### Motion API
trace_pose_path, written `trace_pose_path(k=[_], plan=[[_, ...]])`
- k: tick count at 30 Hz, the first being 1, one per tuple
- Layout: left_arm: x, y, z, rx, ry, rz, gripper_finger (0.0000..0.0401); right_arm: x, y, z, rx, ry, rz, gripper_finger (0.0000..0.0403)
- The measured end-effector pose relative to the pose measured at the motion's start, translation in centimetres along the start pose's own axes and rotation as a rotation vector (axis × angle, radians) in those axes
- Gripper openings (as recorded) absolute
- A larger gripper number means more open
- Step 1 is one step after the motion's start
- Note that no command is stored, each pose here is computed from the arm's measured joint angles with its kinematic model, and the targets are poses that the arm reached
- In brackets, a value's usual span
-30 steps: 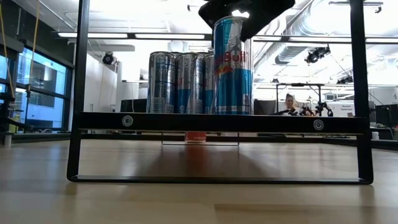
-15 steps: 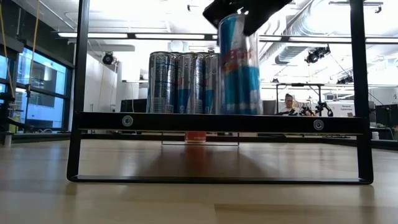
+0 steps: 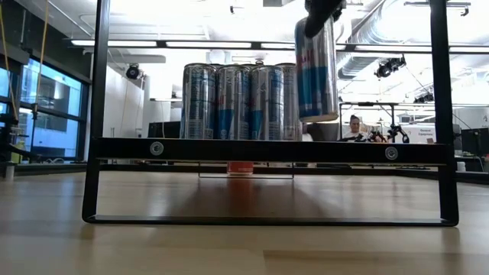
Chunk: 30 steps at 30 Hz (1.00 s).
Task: Place canned beverage on shelf
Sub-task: Put the blue soda can on the shelf aligned with the other blue soda can
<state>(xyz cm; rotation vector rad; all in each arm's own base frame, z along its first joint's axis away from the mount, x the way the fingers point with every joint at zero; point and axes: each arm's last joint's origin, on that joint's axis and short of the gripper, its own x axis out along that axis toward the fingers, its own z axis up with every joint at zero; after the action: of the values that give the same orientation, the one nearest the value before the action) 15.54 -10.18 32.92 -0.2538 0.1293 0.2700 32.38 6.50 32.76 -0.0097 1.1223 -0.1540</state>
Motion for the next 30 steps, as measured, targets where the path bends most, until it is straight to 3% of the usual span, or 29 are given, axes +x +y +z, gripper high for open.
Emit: trace_pose_path(k=[6,12,20,25,30], plan=[[0.0,0.0,0.0,0.004,-0.005,0.014,0.0000,0.1,-0.5,-0.1,0.149,-0.016,-0.122,0.0224],[0.0,0.0,0.0,0.003,-0.005,0.013,0.0000,0.5,-2.4,0.1,0.253,0.007,-0.152,0.0224],[0.0,0.0,0.0,0.001,-0.002,0.005,0.0000,3.2,-2.3,-1.7,0.225,0.062,-0.088,0.0224],[0.0,0.0,0.0,-0.001,-0.004,0.006,0.0000,2.3,-2.0,-2.3,0.235,-0.019,-0.049,0.0224],[0.0,0.0,0.0,0.001,-0.007,0.012,0.0000,1.8,-3.2,-2.2,0.265,-0.063,-0.112,0.0224]])
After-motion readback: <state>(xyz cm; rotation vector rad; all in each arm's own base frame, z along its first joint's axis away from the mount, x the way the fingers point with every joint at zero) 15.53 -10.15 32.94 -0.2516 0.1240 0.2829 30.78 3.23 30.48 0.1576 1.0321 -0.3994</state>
